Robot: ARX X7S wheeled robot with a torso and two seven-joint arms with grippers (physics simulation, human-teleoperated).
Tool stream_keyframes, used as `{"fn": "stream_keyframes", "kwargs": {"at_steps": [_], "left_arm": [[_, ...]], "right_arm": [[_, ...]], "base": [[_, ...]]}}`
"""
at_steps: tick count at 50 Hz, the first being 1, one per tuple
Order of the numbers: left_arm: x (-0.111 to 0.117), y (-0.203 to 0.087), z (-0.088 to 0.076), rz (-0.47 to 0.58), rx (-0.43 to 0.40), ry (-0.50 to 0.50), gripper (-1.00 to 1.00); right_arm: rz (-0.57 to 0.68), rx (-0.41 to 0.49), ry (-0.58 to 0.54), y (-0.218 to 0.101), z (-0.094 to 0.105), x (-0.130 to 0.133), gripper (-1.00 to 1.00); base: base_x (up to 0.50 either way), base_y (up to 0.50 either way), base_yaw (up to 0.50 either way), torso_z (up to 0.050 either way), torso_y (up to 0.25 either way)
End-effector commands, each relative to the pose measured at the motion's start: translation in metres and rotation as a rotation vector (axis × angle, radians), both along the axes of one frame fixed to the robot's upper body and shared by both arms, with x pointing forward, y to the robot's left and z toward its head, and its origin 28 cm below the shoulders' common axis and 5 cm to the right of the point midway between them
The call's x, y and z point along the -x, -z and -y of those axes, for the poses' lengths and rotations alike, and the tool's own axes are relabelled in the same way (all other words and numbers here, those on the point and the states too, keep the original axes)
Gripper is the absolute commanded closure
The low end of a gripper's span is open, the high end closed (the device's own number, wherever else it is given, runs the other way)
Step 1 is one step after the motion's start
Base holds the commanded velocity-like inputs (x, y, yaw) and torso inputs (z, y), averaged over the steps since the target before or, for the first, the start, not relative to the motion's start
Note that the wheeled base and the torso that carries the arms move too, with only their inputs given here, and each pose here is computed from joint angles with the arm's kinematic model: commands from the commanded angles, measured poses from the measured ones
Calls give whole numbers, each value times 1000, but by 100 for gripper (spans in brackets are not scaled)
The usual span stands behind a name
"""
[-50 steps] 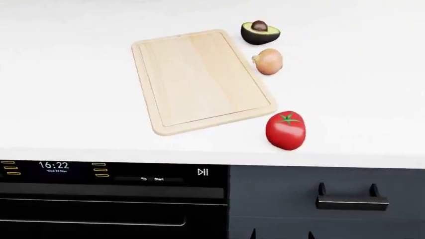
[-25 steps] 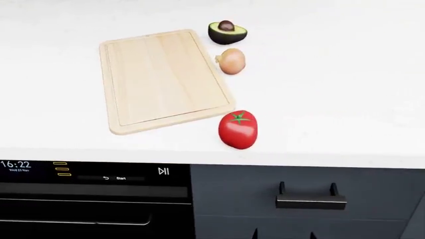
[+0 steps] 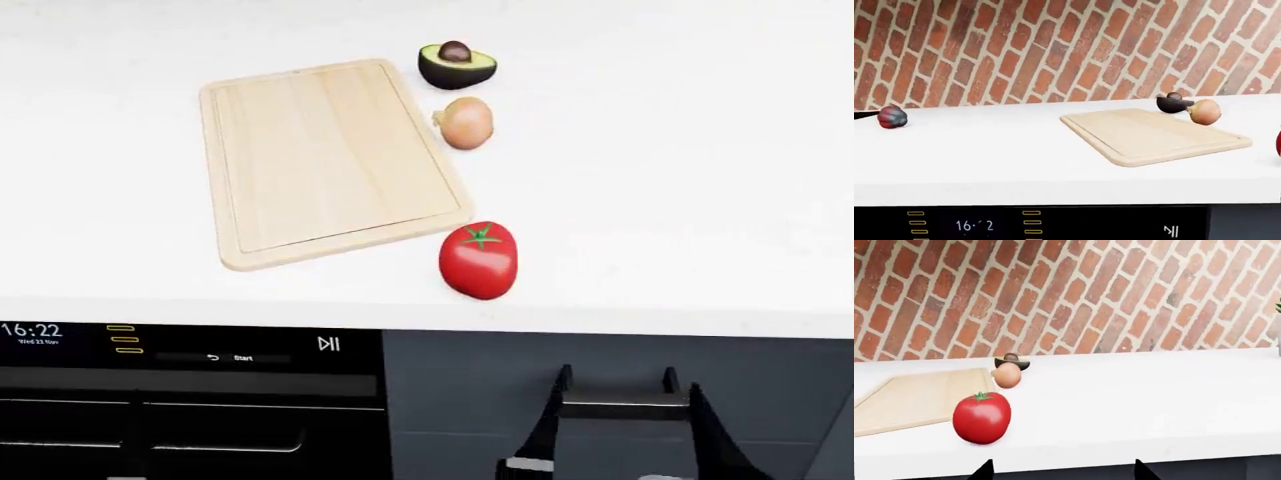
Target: Place the avocado, onion, tomato and bell pepper on the cutting board.
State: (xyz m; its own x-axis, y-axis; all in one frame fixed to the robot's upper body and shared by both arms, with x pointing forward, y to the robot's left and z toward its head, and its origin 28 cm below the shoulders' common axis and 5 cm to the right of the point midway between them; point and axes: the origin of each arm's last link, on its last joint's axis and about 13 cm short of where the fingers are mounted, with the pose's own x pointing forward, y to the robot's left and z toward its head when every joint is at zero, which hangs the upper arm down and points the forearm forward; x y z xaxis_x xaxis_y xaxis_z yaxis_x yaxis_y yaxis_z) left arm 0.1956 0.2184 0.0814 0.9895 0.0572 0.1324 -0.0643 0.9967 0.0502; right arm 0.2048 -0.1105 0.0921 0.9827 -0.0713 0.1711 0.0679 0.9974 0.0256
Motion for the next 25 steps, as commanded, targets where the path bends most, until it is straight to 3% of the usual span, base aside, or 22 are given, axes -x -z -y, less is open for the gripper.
{"fn": "stream_keyframes", "kwargs": {"at_steps": [1,16,18,19,25], "left_arm": [[20,-63,-14,59,-29,-16,-100],[22,-157,-45,127,-88,-41,-100],[21,-165,-48,123,-95,-39,-100],[20,-169,-51,117,-112,-49,-100],[19,-191,-64,114,-149,-78,-100]], "right_arm": [[82,86,55,-69,12,18,-100],[177,216,97,-177,34,8,-100],[178,217,96,-186,38,6,-100],[195,279,104,-191,41,5,-100],[186,315,105,-213,50,-5,-100]], "base": [[0,0,0,0,0],[0,0,0,0,0],[0,0,0,0,0],[0,0,0,0,0],[0,0,0,0,0]]}}
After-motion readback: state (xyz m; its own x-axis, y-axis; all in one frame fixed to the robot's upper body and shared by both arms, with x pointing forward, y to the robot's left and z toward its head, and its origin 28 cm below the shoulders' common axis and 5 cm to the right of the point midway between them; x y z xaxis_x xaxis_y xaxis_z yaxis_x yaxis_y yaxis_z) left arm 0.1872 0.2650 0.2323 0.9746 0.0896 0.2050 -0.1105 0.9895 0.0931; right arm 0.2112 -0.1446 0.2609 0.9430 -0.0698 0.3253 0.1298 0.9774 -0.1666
